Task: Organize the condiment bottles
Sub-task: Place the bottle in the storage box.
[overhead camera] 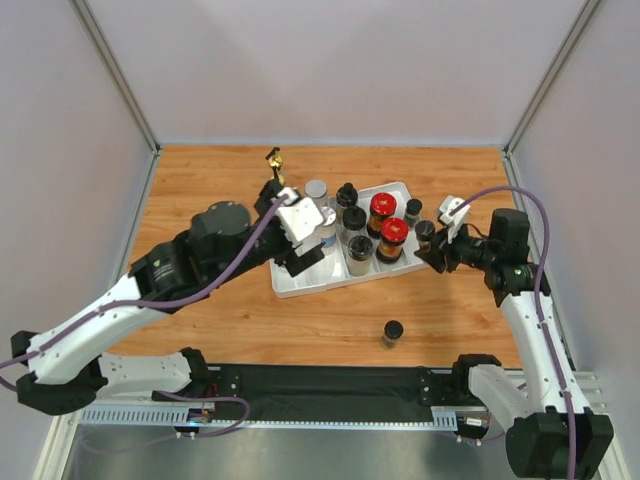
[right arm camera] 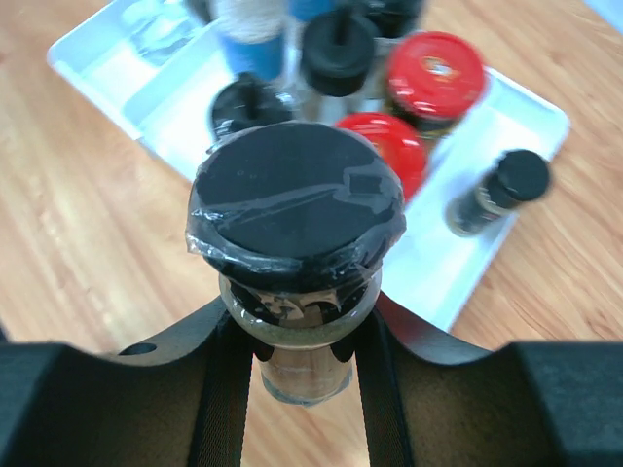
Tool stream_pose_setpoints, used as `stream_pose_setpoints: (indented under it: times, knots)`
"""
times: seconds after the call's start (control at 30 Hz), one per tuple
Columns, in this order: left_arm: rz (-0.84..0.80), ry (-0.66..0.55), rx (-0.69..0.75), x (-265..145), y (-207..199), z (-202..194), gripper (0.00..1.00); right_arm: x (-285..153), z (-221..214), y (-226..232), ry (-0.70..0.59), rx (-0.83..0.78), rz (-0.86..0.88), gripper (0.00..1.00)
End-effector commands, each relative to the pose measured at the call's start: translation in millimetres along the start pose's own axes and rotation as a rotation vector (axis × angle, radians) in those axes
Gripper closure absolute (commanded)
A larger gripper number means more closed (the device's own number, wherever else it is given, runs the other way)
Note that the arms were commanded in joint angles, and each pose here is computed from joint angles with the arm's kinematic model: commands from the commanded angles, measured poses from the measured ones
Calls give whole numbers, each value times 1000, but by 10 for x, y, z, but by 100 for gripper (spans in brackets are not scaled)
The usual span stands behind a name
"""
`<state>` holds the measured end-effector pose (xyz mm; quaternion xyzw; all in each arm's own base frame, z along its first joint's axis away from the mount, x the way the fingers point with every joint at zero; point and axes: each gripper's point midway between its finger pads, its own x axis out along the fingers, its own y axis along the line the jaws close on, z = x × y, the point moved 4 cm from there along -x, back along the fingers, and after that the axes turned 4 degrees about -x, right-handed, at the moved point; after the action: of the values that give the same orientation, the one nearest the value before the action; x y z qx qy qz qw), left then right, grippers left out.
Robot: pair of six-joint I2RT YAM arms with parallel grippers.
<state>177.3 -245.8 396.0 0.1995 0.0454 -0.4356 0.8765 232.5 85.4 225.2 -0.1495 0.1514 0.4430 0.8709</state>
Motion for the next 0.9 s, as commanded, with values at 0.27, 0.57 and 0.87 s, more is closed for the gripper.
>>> stream_pose_setpoints:
  times: [0.27,0.57,0.87]
  knots:
    - [464,-115,-121,-1119,532,-748,0,121,-140,-1045,-201,102,-201,95]
    - [587,-137,-218,-1437,548,-1289,0,444,-422,-1205,-225,100,-201,94]
    - [629,-125,-236,-1417,541,-1443,0,745,-652,-1172,-185,70,-142,92]
